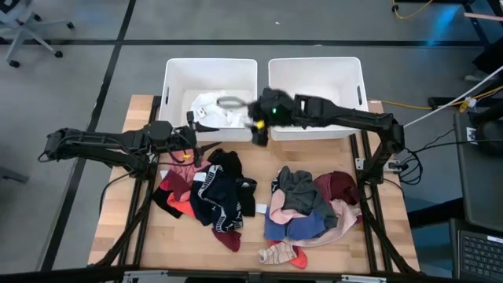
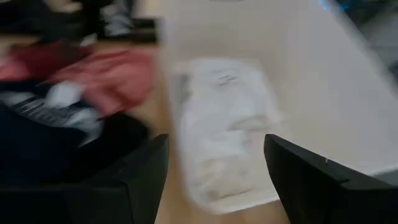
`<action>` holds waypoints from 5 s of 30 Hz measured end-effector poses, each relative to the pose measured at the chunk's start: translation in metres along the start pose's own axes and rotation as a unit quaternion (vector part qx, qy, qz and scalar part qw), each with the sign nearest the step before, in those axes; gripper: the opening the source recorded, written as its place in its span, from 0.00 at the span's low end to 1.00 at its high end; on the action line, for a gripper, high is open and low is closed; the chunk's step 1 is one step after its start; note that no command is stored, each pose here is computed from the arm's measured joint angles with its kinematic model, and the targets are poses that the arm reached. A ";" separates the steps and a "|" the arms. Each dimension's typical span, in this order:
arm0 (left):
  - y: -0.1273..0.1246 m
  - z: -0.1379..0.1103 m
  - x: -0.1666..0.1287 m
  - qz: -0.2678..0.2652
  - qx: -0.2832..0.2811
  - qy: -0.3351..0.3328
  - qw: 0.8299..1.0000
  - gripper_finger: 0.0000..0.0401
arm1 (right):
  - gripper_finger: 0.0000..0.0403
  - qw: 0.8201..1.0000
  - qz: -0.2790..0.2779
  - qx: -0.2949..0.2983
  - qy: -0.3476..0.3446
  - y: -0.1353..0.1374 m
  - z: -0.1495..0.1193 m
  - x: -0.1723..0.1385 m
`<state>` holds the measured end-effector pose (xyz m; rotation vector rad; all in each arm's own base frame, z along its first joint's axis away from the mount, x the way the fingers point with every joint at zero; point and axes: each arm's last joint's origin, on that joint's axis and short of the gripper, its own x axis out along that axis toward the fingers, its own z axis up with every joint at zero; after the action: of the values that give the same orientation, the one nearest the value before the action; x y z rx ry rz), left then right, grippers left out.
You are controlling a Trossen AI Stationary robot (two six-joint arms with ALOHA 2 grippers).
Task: Sort clothes
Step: Put the top black boxer into the left white laundry bin
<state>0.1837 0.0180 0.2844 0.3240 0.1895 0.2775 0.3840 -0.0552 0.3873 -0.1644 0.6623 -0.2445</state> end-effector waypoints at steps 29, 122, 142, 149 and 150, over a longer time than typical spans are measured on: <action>0.000 0.001 0.000 0.001 -0.001 -0.004 1.000 0.48 | 0.66 0.986 0.152 -0.029 0.055 0.159 -0.135 0.099; 0.002 0.005 -0.002 0.010 -0.005 -0.025 1.000 0.48 | 0.04 0.853 -0.264 -0.126 -0.432 0.004 0.011 -0.076; 0.006 0.009 -0.012 0.016 -0.007 -0.042 0.999 0.48 | 0.04 0.746 -0.284 -0.061 -0.599 -0.099 0.021 -0.082; 0.006 0.009 -0.012 0.015 -0.007 -0.040 0.999 0.48 | 0.04 0.765 -0.273 -0.053 -0.580 -0.109 0.040 -0.042; 0.006 0.009 -0.012 0.015 -0.007 -0.039 0.999 0.48 | 0.04 0.772 -0.270 -0.054 -0.573 -0.110 0.042 -0.036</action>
<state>0.1733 0.0174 0.2963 0.3241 0.1056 0.2949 0.3637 -0.1473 0.4662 -0.5609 -0.6287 -0.5873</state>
